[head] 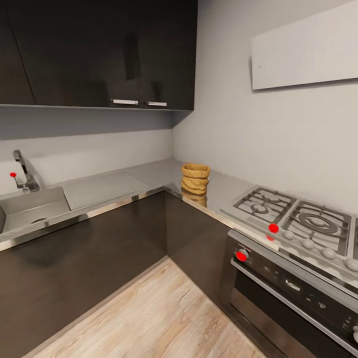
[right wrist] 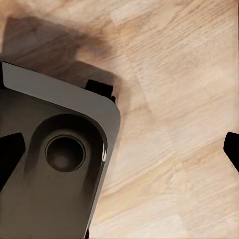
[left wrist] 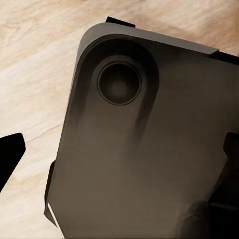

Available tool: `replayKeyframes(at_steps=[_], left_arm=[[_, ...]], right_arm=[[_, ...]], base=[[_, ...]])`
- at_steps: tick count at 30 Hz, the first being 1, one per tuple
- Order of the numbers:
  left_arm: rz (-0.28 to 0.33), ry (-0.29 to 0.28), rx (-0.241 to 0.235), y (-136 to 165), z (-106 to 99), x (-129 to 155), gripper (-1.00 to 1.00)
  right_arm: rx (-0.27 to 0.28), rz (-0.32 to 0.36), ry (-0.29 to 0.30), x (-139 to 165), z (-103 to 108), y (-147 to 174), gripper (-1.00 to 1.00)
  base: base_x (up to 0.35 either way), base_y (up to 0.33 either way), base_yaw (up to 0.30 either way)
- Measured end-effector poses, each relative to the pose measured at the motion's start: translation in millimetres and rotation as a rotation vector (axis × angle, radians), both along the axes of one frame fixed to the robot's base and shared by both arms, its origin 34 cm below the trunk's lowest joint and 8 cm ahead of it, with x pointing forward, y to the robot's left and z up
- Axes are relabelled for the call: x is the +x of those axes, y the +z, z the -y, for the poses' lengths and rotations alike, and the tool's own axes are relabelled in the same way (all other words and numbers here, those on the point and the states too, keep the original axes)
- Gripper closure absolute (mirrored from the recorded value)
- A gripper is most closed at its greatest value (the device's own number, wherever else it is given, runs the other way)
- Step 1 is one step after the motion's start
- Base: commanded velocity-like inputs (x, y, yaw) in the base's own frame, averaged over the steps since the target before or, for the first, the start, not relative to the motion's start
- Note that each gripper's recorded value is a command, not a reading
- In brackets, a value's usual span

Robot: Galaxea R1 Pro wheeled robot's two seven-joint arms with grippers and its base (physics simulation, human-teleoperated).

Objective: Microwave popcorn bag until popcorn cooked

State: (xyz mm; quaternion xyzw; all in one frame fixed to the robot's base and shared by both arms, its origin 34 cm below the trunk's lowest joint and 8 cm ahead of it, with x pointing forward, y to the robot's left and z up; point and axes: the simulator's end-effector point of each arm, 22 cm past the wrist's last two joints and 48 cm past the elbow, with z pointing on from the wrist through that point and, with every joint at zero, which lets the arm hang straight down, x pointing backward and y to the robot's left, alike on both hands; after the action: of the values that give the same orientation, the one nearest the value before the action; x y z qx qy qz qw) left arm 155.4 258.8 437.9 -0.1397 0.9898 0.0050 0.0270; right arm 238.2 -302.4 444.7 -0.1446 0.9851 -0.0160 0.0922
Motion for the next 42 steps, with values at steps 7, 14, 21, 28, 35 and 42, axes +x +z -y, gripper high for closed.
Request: replayKeyframes(at_steps=[7,14,21,28,35,42], left_arm=[[0.001,0.003,0.0,0,0,0,-1.0],[0.0,0.004,0.003,0,-1,0,-1.0],[0.001,0.004,0.005,0,-1,0,-1.0],[0.002,0.038,0.014,0,-5,1,-1.0],[0.006,0.059,0.013,2,-5,1,-1.0],[0.006,0.058,0.012,13,-5,2,-1.0]], right_arm=[[0.001,0.006,0.002,1,0,0,-1.0],[0.001,0.006,0.003,1,0,0,-1.0],[0.0,0.005,0.003,1,0,0,-1.0],[0.0,0.006,0.002,1,1,0,-1.0],[0.0,0.004,0.003,1,1,2,-1.0],[-0.001,0.001,0.001,1,1,13,-1.0]], base=[[0.005,0.001,0.0],[0.102,0.0,0.0],[0.219,0.0,0.0],[0.013,0.0,0.0],[0.0,0.0,0.0],[0.0,0.0,0.0]])
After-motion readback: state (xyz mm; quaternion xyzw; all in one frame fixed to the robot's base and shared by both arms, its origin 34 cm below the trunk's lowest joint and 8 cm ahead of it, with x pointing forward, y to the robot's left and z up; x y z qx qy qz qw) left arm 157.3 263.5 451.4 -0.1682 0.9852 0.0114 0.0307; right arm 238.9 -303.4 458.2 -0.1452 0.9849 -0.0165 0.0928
